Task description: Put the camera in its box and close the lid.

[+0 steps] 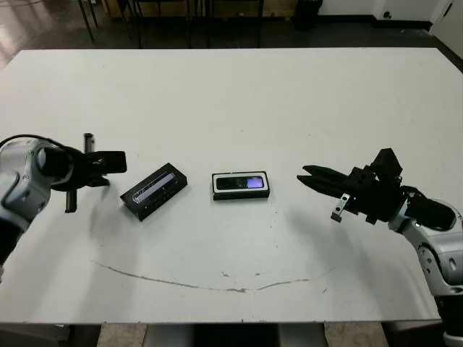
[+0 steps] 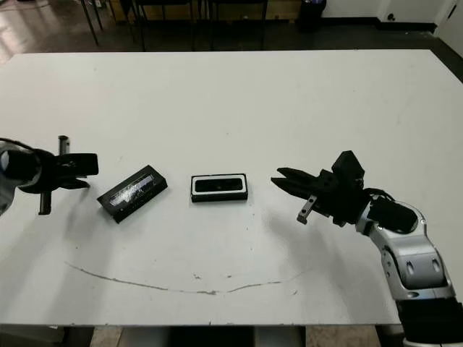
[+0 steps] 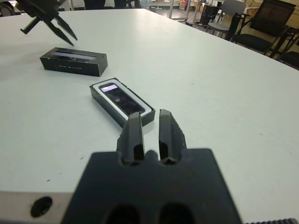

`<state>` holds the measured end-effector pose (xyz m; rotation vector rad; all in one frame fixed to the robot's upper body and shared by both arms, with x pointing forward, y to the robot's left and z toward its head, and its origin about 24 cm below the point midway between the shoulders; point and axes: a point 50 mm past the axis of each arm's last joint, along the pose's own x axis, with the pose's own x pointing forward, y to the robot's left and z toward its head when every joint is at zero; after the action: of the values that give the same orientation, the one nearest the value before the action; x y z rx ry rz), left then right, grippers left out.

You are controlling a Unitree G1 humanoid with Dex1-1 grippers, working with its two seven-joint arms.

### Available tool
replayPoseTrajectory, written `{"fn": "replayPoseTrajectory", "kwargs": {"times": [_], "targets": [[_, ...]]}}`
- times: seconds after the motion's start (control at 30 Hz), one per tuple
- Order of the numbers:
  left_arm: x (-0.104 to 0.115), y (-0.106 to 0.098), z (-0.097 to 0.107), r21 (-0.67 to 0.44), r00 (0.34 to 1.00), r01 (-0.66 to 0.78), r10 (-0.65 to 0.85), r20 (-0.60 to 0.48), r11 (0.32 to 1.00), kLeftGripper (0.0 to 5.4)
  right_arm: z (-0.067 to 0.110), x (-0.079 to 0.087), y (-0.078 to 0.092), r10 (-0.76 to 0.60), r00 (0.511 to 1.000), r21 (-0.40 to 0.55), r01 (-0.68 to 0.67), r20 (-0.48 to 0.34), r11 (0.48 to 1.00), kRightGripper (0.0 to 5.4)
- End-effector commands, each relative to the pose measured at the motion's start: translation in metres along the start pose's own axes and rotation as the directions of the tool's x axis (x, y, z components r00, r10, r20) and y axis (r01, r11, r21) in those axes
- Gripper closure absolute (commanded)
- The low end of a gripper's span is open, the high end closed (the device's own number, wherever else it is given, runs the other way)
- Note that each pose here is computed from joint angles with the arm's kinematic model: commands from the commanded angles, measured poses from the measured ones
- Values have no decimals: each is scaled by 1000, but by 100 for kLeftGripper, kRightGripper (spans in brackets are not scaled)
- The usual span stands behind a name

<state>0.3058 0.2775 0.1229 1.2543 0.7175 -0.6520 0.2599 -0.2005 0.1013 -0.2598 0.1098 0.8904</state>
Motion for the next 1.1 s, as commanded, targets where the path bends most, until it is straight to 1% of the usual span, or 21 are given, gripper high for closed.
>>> {"fn": "replayPoseTrajectory", "kwargs": {"times": [0.03,0.1,0.13,0.17,0.3,0.37,0.47,0.53,0.6,0.73,0.87,1.0,1.03,1.1], "targets": [[-26,9,-12,-105,988,-86,99,117,991,540,-8,-2,5,2,1000,40,-2,-6,999,539],[-43,12,-16,-172,963,-135,170,207,976,540,-10,-3,6,1,1000,41,-1,-2,999,539],[-53,11,-18,-208,941,-165,218,260,964,540,-10,-3,7,1,1000,43,0,-6,999,539],[-62,10,-19,-256,921,-192,264,285,947,540,-12,-3,7,5,1000,51,-5,2,999,539],[-90,1,-17,-406,862,-258,399,314,877,540,-15,0,7,14,1000,54,-15,17,998,539],[-97,-6,-14,-497,811,-275,476,340,823,540,-16,1,7,17,1000,47,-18,14,999,539],[-103,-14,-5,-597,749,-300,571,336,744,540,-14,3,9,18,1000,48,-18,4,999,539],[-106,-18,0,-629,739,-294,588,328,720,537,-15,3,9,28,999,65,-29,15,997,540],[-107,-19,3,-645,745,-267,578,333,716,517,-15,4,9,34,999,59,-35,27,998,540],[-98,-22,3,-672,768,-158,518,377,723,429,-17,3,9,32,999,76,-34,27,996,540],[-88,-30,5,-717,763,-129,531,370,685,334,-17,1,9,31,999,79,-32,23,996,540],[-78,-40,9,-762,768,-41,509,390,646,239,-18,-1,9,28,1000,61,-28,8,998,540],[-76,-41,9,-766,772,-24,499,394,642,210,-18,-1,8,30,999,61,-31,14,998,540],[-73,-45,11,-767,785,2,474,399,642,171,-18,0,8,31,999,64,-32,11,997,540]]}}
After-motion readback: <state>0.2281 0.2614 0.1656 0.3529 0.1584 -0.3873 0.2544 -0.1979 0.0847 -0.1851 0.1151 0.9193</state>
